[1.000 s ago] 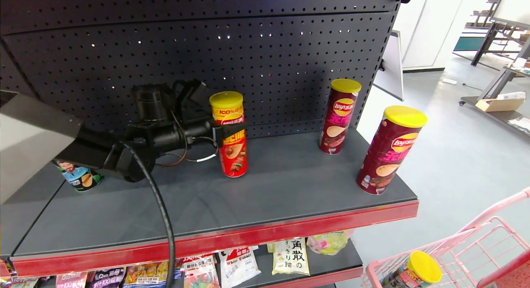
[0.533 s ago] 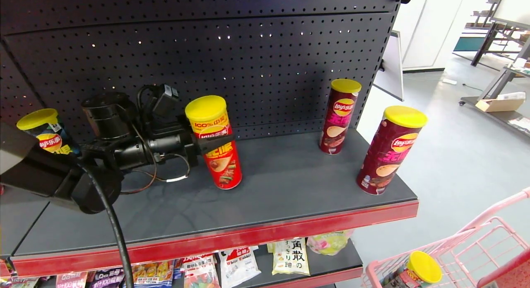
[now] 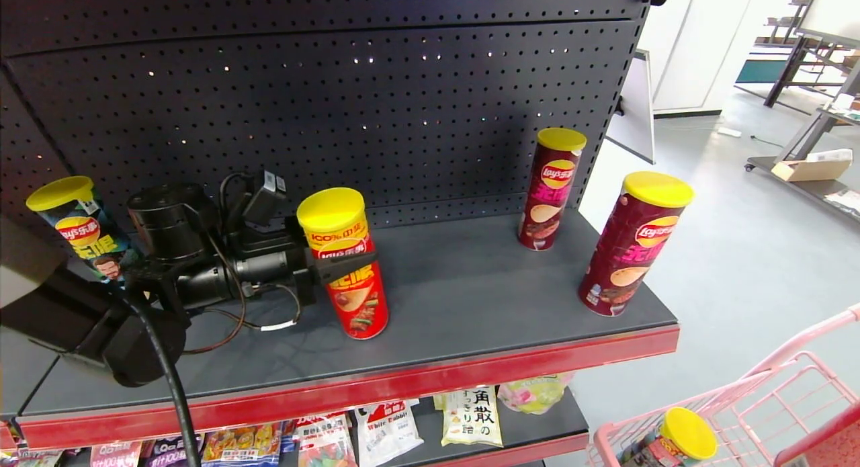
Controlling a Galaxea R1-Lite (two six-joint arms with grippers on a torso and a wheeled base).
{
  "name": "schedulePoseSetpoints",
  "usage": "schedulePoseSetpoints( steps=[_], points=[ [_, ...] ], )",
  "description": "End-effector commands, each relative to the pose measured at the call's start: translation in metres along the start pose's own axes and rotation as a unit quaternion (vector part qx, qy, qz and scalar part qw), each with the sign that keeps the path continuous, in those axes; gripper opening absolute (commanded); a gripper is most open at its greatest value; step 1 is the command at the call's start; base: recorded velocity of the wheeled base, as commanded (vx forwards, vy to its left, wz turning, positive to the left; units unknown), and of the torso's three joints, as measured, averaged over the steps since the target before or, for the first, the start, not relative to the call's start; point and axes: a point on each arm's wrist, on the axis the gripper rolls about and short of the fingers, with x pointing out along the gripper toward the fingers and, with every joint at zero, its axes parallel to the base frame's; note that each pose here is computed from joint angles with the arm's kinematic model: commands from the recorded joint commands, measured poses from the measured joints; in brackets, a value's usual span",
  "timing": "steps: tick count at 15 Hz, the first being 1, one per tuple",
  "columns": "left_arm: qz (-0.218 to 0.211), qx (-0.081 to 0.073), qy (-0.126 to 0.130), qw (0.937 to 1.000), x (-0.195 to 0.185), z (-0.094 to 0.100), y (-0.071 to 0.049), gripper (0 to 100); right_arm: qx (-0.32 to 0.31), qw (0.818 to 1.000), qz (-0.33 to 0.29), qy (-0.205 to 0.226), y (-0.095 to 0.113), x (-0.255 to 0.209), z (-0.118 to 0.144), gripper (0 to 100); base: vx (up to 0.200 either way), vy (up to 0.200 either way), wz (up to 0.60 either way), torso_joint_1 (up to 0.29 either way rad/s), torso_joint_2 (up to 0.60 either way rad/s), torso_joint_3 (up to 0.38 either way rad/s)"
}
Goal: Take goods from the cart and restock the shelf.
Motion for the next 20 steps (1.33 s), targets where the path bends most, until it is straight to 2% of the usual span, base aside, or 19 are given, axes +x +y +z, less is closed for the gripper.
schedulePoseSetpoints(
  steps=[1,6,10,13,18,20],
  points=[
    [-0.010,-0.006,0.003,0.9999,0.001,-0.004,-0.001,0,0.000,1.000,0.000,0.000,0.000,0.000,0.000,0,0.000,0.000,0.00,0.000,0.00,0.000],
    [-0.028,-0.024,0.015,0.9992,0.003,-0.012,-0.014,0,0.000,1.000,-0.001,0.001,0.000,0.000,0.000,0,0.000,0.000,0.00,0.000,0.00,0.000],
    [-0.029,-0.027,0.015,0.9991,0.001,-0.011,-0.018,0,0.000,1.000,0.000,0.004,0.000,0.000,-0.001,0,0.000,0.000,0.00,0.000,0.00,0.000],
    [-0.032,-0.046,0.008,0.9984,0.001,-0.002,-0.022,0,0.000,1.000,0.000,0.003,0.000,0.000,-0.001,0,0.000,0.000,0.00,0.000,0.00,0.000],
    [-0.033,-0.054,0.016,0.9979,-0.001,-0.009,-0.025,0,0.000,1.000,0.000,0.002,0.000,0.000,-0.001,0,0.000,0.000,0.00,0.000,0.00,0.000],
    [-0.033,-0.051,0.014,0.9981,-0.001,-0.010,-0.025,0,0.000,1.000,0.000,0.003,0.000,0.000,-0.001,0,0.000,0.000,0.00,0.000,0.00,0.000]
  ],
)
